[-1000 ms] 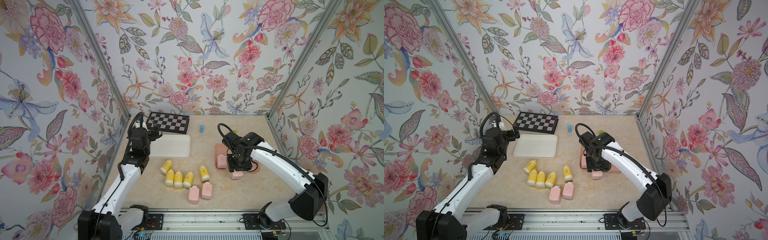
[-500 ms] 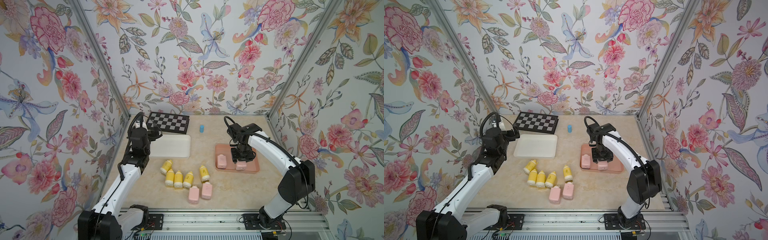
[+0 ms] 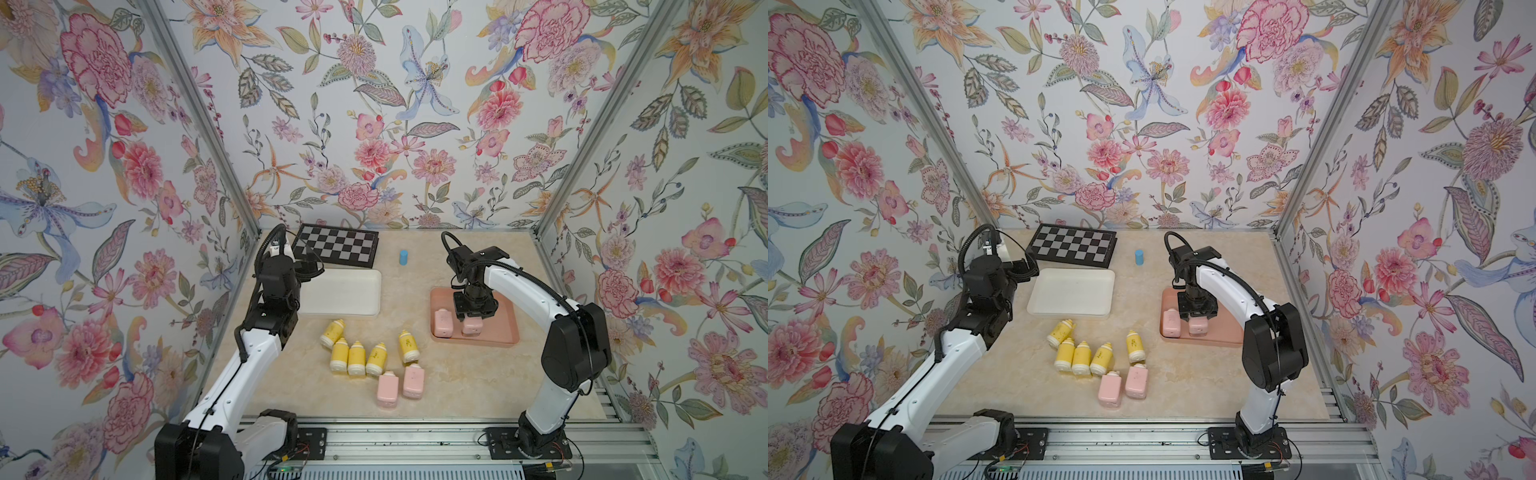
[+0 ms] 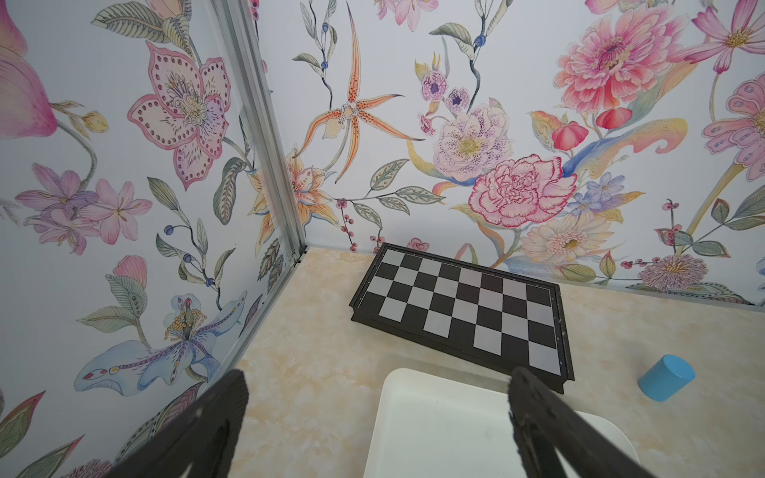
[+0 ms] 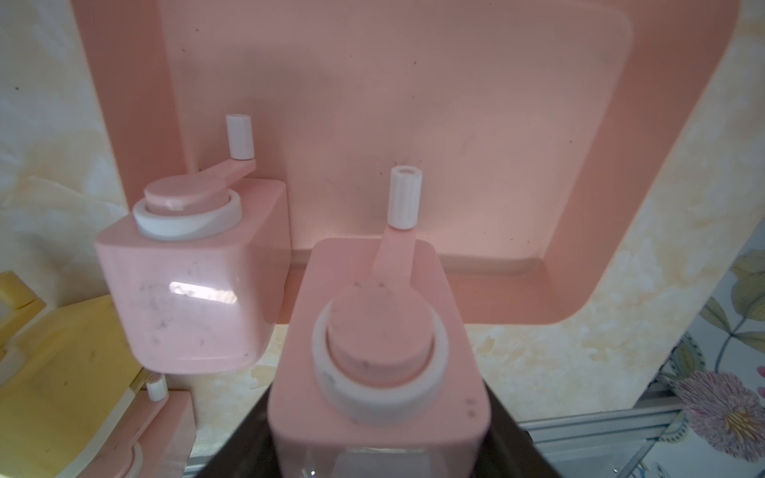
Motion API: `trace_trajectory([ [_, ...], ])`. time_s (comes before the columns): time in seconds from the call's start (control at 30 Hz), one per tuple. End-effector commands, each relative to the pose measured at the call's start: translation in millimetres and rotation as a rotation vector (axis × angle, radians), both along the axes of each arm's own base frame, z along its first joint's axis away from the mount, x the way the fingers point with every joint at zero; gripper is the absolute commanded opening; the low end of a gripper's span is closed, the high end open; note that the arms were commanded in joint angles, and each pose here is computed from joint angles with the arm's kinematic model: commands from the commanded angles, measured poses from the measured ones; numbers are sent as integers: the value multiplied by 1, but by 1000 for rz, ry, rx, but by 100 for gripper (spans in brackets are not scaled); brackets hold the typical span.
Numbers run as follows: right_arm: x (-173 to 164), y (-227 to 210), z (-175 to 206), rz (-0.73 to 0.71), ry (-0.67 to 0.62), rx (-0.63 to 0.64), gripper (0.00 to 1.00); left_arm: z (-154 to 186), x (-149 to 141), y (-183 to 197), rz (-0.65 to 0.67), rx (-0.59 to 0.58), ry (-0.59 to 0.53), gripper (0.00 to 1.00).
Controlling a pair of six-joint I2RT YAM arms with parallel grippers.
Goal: Place the pencil sharpeners by color into the storage box
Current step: Place the pencil sharpener in the storage box.
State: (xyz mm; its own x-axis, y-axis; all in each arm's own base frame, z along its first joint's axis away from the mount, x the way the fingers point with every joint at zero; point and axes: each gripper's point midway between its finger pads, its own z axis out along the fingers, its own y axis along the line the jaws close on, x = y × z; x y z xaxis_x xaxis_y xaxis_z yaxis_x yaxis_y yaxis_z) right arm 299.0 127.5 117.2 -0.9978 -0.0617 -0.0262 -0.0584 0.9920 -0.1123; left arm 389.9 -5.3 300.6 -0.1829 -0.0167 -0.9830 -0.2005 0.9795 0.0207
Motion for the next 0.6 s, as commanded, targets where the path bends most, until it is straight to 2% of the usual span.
trace_trajectory([
  [0.0,7,1,-5,-22,-9,16,40,6,-3,0,7,10,-23,100],
  [0.57,10,7,-30,-54,23,46,40,4,-3,0,6,12,-18,99],
])
